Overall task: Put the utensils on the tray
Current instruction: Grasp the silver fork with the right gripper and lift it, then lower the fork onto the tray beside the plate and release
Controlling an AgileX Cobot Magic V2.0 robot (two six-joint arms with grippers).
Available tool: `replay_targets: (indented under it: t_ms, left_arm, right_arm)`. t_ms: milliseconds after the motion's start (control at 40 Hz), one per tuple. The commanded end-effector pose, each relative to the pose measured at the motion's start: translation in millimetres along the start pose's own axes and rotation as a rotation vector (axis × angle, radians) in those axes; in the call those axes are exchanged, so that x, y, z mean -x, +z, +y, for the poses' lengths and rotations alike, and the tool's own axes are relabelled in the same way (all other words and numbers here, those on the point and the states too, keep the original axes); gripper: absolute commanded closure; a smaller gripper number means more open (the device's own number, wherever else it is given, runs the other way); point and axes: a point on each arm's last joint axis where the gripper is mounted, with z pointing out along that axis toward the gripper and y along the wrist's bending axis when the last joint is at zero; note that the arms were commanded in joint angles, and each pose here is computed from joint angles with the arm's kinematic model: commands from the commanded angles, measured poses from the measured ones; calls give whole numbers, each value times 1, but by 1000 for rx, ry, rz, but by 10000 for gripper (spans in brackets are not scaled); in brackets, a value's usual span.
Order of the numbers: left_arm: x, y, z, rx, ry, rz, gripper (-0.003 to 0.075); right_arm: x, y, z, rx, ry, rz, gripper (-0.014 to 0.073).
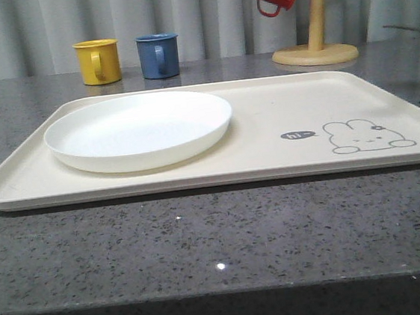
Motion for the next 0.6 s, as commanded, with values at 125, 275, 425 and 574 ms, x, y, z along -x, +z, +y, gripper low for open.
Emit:
replay_targets:
  t_ms: [125, 275, 425, 574]
  left_arm:
    - [15, -2, 1, 2, -17, -101, 738]
    - [15, -2, 1, 2, -17, -101, 738]
    - [15, -2, 1, 2, -17, -101, 738]
    - [15, -2, 1, 2, -17, -101, 738]
  right_arm:
    - [8, -37, 62, 86, -15, -122, 624]
    - [12, -23, 102, 128, -36, -87, 624]
    - [14, 0, 126, 137, -35, -48, 624]
    - [17, 27, 131, 116, 21, -4, 622]
